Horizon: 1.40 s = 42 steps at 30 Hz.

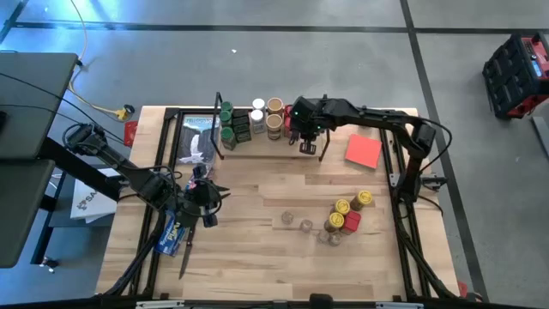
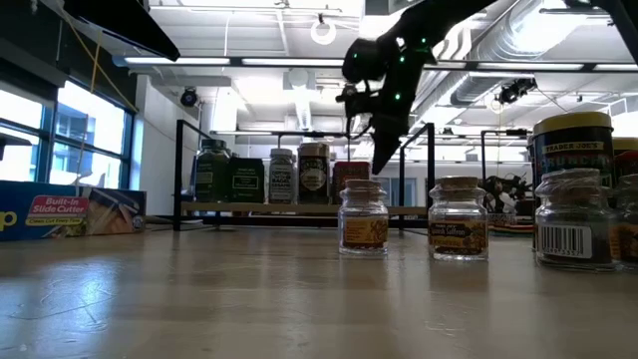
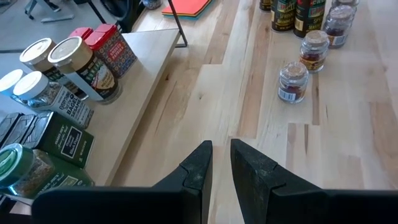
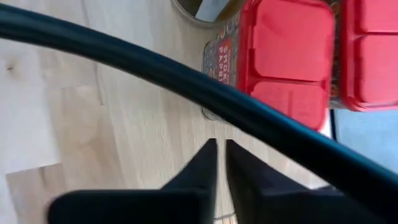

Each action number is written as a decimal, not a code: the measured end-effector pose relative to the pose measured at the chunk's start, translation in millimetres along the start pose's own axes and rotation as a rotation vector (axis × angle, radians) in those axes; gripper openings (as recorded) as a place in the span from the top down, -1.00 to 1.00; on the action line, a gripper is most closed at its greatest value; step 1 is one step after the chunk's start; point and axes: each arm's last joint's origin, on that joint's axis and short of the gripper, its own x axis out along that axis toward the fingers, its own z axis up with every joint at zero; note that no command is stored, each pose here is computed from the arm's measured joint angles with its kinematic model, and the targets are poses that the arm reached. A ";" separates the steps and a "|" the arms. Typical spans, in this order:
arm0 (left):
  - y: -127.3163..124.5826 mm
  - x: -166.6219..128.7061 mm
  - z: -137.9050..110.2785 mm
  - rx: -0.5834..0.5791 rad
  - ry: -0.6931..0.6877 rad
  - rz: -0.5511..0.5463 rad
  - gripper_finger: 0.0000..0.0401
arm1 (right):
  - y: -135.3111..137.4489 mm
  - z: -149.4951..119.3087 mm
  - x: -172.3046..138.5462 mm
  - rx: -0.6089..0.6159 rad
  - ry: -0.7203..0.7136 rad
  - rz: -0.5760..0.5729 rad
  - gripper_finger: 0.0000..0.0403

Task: Shelf spices
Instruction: Put the red seasoning can on the shelf and align it with the other red seasoning can, then put the red seasoning can on the shelf and align it with the other red seasoning cans

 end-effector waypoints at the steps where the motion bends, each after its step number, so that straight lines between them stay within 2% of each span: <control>1: 0.0 -0.1 0.0 0.000 0.000 -0.001 0.74 | -0.7 0.4 3.5 0.005 0.001 0.000 0.95; 8: -0.1 -0.1 -0.1 0.001 0.002 -0.006 0.74 | -11.7 7.1 7.4 0.058 -0.072 -0.078 0.92; 14: -0.2 0.0 -0.1 0.006 0.003 -0.006 0.74 | -12.7 5.6 3.7 0.032 -0.059 -0.103 0.92; 20: -0.4 -0.1 0.5 0.012 -0.002 -0.009 0.74 | -3.7 1.6 -31.7 0.010 -0.082 -0.111 0.92; 25: -0.7 -0.1 1.1 0.019 -0.007 -0.010 0.74 | 12.1 -5.7 -85.6 0.005 -0.152 -0.185 0.92; 29: -0.7 0.0 1.2 0.019 -0.008 -0.010 0.74 | 44.7 -19.8 -139.2 -0.001 -0.230 -0.218 0.92; 32: -0.8 0.0 1.3 0.021 -0.008 -0.010 0.74 | 86.0 -32.1 -173.1 -0.031 -0.285 -0.235 0.92; 35: -0.5 0.0 1.5 0.020 -0.013 -0.001 0.74 | 135.6 -46.7 -193.0 -0.100 -0.304 -0.181 0.92; 38: -0.1 -0.1 1.9 0.019 -0.021 0.014 0.74 | 179.8 -63.0 -204.3 -0.146 -0.295 -0.056 0.92; 42: -0.3 0.0 2.4 0.016 -0.026 0.014 0.74 | 225.5 -82.1 -209.6 -0.153 -0.184 0.212 0.92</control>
